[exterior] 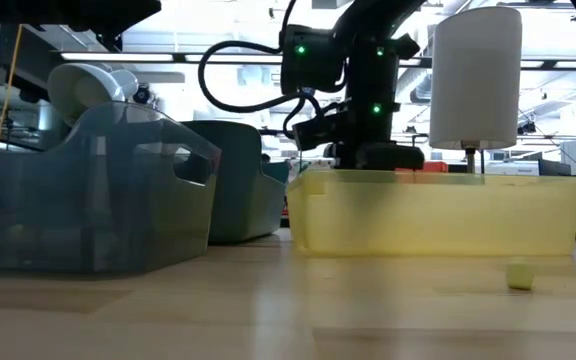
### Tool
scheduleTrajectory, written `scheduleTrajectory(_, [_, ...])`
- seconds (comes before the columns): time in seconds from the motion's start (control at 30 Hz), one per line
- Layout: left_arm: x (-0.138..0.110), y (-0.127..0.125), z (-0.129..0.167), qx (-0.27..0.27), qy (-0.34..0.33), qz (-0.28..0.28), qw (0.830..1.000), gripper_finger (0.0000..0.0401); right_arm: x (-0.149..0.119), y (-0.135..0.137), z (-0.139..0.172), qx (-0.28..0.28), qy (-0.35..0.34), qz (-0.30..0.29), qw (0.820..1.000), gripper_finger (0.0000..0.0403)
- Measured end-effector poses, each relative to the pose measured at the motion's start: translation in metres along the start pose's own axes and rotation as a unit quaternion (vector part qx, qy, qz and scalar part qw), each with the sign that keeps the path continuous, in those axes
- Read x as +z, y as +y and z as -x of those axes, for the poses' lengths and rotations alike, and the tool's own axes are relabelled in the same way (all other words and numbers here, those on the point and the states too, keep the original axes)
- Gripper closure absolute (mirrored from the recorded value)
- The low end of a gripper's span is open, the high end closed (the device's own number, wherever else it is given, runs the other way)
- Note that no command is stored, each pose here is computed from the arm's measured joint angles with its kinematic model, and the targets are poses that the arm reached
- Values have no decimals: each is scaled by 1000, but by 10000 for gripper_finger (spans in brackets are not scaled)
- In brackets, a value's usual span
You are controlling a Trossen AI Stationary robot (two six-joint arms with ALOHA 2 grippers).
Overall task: Sort crayons
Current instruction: Adjust the yellow bin
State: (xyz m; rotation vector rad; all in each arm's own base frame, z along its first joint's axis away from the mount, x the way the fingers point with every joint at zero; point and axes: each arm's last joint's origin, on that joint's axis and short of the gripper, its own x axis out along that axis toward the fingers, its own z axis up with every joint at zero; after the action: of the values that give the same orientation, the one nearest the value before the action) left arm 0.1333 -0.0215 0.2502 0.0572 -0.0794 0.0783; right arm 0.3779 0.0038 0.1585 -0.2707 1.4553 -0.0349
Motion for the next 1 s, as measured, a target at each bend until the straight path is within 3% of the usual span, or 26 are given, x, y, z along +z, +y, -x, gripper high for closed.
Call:
scheduleTrajectory(0.13, [-1,0,0,0,5,-2,1000,295,-4,3,14,4,52,12,999,239])
scheduleTrajectory(0.23, [-2,0,0,-1,11,-3,1000,295,-12,4,32,6,90,-13,996,217])
scheduleTrajectory(0.4, [-4,0,0,-2,20,4,1000,295,-39,12,75,-15,73,-58,996,211])
scheduleTrajectory(0.6, [-6,0,0,-1,30,25,999,295,-91,29,117,-68,-57,-150,985,211])
scheduleTrajectory(0.77, [-6,0,0,-1,28,30,999,295,-137,40,123,-103,-184,-233,949,211])
scheduleTrajectory(1.0, [-4,0,0,-1,20,33,999,295,-169,46,107,-57,-315,-303,898,211])
